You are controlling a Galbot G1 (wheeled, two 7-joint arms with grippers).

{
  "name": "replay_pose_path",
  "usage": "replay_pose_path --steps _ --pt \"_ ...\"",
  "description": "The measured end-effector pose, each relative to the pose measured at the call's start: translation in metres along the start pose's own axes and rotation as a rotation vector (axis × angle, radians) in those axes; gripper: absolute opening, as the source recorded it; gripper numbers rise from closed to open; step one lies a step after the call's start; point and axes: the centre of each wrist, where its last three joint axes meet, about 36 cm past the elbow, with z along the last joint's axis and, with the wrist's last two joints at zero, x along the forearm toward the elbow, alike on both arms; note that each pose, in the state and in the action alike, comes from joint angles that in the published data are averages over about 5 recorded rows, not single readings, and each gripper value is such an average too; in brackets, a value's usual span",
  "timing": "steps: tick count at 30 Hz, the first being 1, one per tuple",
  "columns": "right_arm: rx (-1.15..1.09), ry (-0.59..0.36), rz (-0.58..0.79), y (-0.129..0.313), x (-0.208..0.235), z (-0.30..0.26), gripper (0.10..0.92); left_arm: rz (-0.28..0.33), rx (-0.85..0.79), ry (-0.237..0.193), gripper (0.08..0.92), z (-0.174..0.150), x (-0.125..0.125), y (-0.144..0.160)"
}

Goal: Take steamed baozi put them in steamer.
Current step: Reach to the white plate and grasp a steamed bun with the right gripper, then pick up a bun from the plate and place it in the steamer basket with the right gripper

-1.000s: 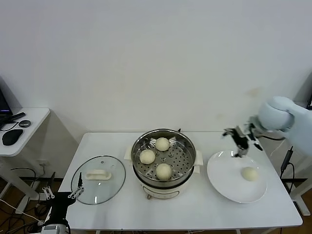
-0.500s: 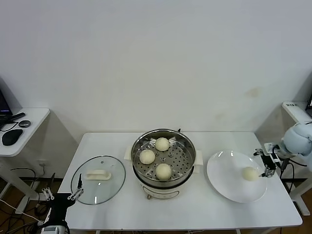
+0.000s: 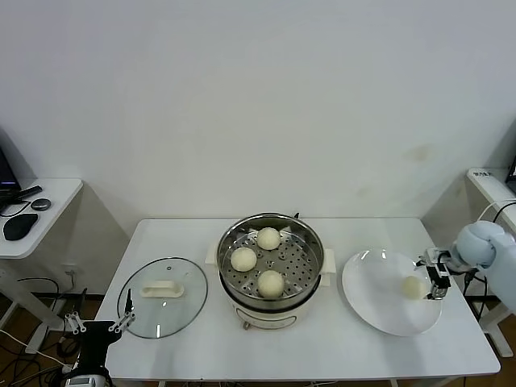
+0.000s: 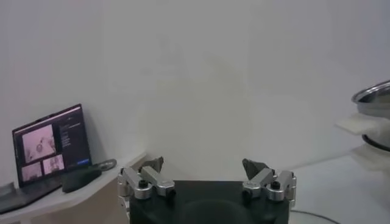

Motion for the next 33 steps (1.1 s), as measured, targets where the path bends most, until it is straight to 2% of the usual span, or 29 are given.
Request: replay_pose_path --steps 5,12,20,26,33 --pt "-0.015 0.008 -0.006 -0.003 -0.012 -0.003 0.807 -0.002 0.000 0.002 0.823 0.000 0.001 0.000" --pt "-0.034 0.015 -0.010 -0.006 -0.020 -0.008 0.670 -0.004 0.003 0.000 0.823 -0.001 0.000 0.000" --pt "-0.055 0.019 -0.018 -0.010 -0.017 -0.013 0.553 -0.002 0.004 0.001 0.823 -0.002 0.002 0.000" --pt "-0.062 0.011 0.003 -0.019 0.006 -0.018 0.500 -0.004 0.005 -0.006 0.823 -0.004 0.001 0.002" --pt "-0.042 -0.043 0.058 -0.043 0.069 -0.044 0.465 -0.004 0.011 -0.015 0.823 -0.006 -0.004 0.003"
